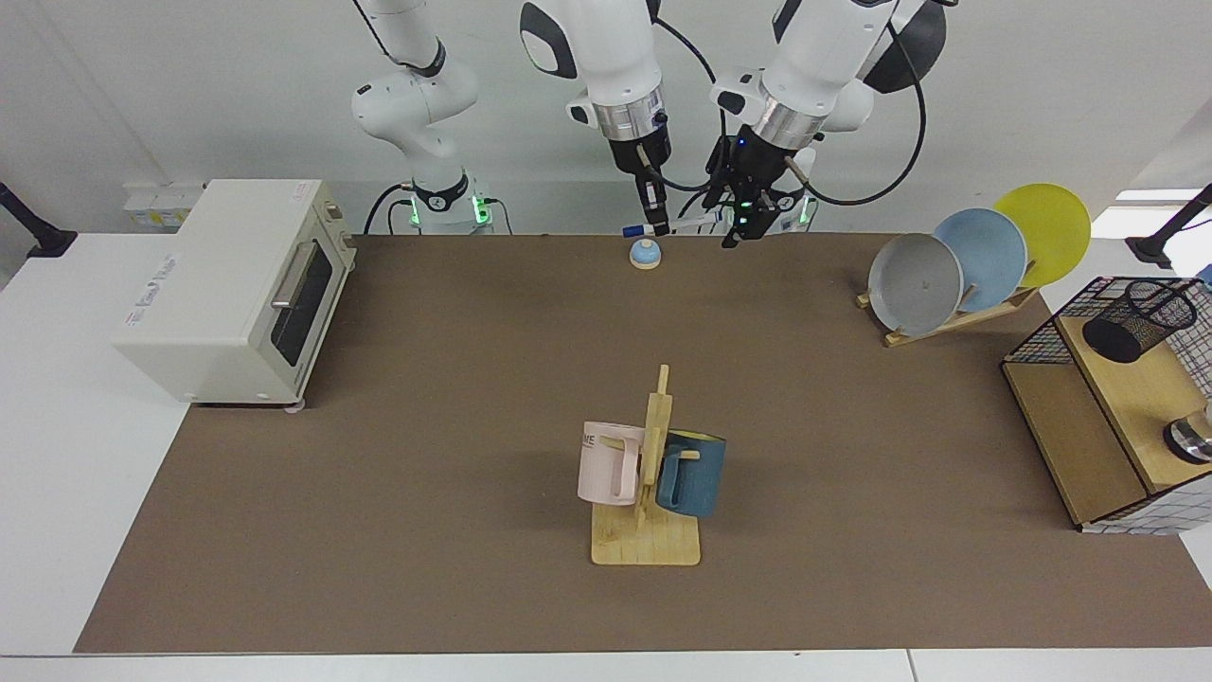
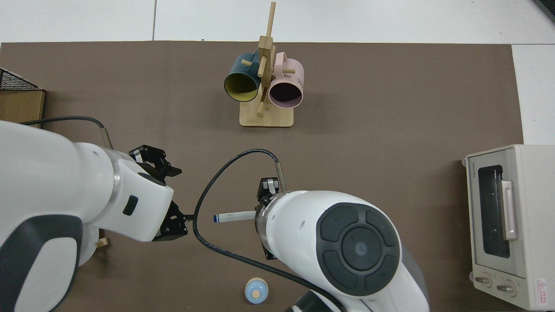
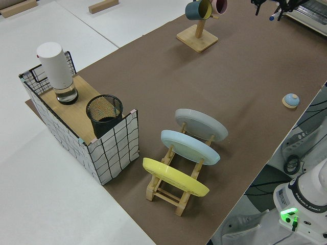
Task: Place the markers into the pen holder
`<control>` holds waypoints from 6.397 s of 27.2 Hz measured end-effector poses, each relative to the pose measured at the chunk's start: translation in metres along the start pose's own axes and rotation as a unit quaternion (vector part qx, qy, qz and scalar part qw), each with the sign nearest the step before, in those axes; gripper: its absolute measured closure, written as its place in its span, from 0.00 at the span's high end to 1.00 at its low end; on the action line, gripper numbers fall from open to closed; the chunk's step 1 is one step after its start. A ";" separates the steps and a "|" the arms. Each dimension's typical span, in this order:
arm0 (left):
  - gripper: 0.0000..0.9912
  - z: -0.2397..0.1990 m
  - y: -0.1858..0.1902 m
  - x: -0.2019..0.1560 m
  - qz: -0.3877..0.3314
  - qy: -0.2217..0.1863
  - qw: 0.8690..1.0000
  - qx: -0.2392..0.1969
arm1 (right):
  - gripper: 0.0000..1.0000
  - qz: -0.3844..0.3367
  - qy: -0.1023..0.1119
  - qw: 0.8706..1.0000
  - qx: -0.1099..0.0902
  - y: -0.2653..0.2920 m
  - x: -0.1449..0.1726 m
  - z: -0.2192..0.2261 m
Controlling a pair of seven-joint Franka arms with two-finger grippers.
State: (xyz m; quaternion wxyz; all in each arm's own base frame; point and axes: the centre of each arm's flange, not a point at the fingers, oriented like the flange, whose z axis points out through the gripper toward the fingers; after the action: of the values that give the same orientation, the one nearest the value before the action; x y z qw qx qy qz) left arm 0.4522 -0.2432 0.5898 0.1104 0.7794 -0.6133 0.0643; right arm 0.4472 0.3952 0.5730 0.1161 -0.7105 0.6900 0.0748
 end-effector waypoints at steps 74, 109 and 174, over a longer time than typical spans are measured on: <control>0.18 0.022 0.008 0.014 0.008 0.002 1.000 -0.003 | 0.60 -0.010 -0.008 1.000 0.009 -0.026 0.013 0.016; 0.18 -0.006 -0.075 -0.110 -0.089 -0.195 0.969 0.127 | 1.00 -0.569 0.043 0.816 -0.089 -0.066 0.238 -0.046; 0.18 -0.162 -0.194 -0.385 0.129 -0.561 0.805 0.148 | 1.00 -0.670 0.079 0.728 -0.123 -0.114 0.319 -0.110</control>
State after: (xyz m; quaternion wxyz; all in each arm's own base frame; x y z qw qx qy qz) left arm 0.5537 0.2037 0.6378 -0.3787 0.6006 -0.6461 -0.2801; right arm 0.5667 0.0607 0.6010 -0.0072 -0.9996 0.0265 0.0050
